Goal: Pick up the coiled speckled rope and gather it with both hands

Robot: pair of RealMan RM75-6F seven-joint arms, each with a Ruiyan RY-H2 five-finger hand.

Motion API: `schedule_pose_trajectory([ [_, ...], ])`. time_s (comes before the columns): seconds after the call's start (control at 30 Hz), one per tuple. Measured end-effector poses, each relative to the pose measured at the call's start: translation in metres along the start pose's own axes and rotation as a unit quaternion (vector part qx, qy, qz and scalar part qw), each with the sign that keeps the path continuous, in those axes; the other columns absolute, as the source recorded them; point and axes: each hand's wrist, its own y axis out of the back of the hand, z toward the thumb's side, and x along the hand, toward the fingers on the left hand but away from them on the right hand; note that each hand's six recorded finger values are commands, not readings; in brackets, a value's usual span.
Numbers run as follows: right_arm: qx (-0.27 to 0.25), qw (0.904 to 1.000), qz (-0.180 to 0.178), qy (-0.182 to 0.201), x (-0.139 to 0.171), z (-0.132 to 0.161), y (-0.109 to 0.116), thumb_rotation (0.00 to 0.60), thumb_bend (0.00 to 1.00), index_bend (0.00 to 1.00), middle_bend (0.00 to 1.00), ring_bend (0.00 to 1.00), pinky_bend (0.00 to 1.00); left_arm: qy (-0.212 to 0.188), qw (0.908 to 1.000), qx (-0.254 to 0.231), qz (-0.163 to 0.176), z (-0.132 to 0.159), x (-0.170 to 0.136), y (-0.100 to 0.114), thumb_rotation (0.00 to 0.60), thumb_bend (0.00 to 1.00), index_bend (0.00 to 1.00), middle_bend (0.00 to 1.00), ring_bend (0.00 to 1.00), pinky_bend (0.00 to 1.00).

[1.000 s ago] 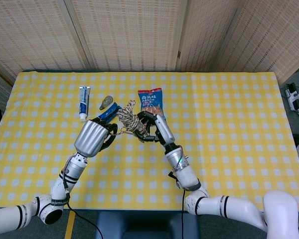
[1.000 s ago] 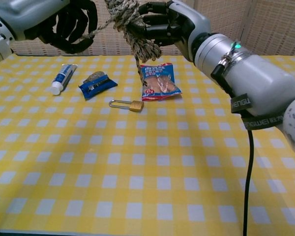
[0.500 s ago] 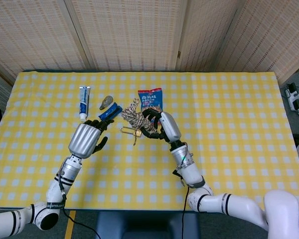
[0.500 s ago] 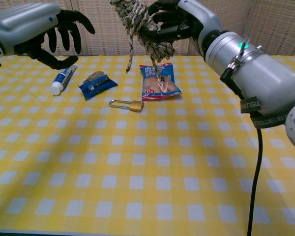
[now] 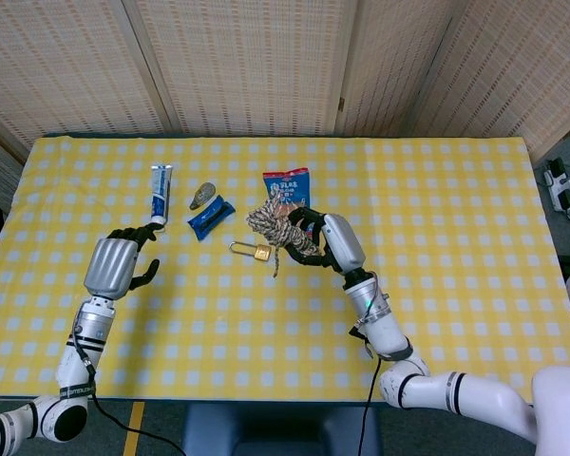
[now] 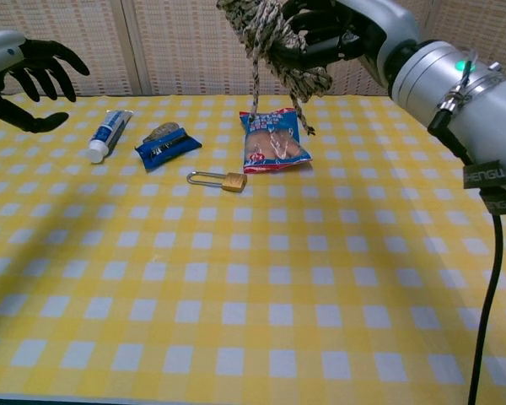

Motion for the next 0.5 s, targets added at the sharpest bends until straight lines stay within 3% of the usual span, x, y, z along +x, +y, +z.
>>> schedule_pose_trajectory([
  [0.23,0.005,1.0000,0.008,-0.002,0.010,-0.001,0.008,0.600,0.64,0.91,0.78,0.80,0.70,0.039,0.9991,0.016,0.008,-0.042,-0.030,0.003,0.600,0.43,0.29,0.37,0.31,0.26],
  [0.5,0.005,0.9998,0.013,-0.011,0.020,-0.006,0.017,0.600,0.63,0.91,0.78,0.81,0.70,0.063,0.9967,0.049,0.009,-0.075,-0.076,0.009,0.600,0.43,0.29,0.34,0.28,0.21],
])
